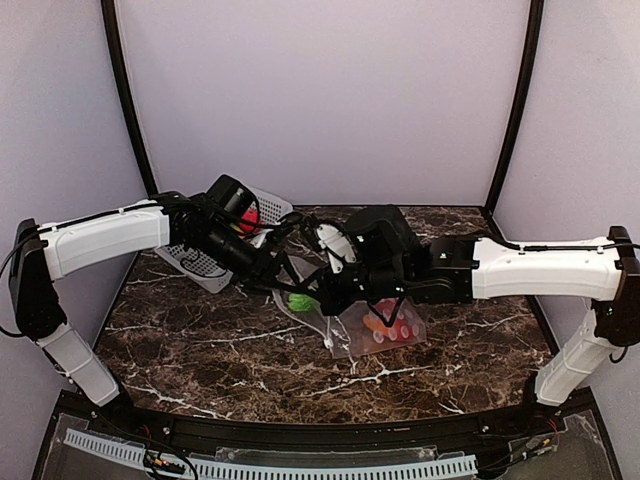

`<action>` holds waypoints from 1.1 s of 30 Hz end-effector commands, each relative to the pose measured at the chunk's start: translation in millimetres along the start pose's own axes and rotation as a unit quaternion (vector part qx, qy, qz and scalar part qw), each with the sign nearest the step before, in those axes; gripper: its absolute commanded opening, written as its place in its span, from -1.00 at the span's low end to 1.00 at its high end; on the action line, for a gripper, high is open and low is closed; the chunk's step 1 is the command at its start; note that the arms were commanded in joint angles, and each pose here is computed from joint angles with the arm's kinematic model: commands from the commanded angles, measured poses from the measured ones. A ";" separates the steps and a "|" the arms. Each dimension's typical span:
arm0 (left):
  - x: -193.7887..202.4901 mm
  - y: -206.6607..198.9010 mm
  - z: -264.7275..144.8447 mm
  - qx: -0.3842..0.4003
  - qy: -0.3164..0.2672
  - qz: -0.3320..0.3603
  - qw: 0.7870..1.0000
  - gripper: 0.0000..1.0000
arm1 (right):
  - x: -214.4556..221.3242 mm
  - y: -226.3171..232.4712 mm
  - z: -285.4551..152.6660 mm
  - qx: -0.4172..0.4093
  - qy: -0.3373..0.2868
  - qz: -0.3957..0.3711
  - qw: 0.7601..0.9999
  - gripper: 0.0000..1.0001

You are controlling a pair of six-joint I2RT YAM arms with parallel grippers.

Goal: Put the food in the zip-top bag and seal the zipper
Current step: Place the fake vegetable in the zipper food storage bag.

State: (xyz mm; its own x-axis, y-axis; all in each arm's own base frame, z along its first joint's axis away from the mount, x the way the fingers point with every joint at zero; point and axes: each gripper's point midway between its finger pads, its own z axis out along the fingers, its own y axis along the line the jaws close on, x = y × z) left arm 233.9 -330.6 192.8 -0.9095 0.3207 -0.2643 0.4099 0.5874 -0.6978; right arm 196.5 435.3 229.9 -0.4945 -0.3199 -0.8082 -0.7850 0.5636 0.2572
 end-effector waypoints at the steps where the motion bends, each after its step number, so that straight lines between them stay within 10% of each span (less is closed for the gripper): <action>1: -2.7 -10.8 -13.2 -0.003 -0.014 0.018 1.000 0.37 | -5.1 -0.9 -3.3 0.003 -0.014 0.012 1.000 -1.00; 15: -5.0 -18.1 -31.7 -0.017 -0.045 0.053 0.997 0.48 | -6.0 -17.5 -10.6 0.026 -0.023 0.042 0.999 -1.00; 24: -25.0 -22.1 -95.6 -0.116 -0.163 0.134 0.970 0.66 | -10.1 -34.0 -22.1 0.045 -0.040 0.072 0.996 -1.00; 33: -54.2 46.3 -138.6 -0.179 -0.208 0.070 0.959 0.73 | -10.8 -38.5 -23.8 0.050 -0.045 0.081 0.994 -1.00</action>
State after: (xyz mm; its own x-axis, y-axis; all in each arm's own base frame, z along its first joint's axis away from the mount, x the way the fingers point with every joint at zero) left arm 282.2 -257.2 287.6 -0.7343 0.1841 -0.6534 0.5512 0.7235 -0.4157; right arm 217.0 403.0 233.0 -0.5765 -0.1979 -0.7927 -0.6726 0.6658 0.3230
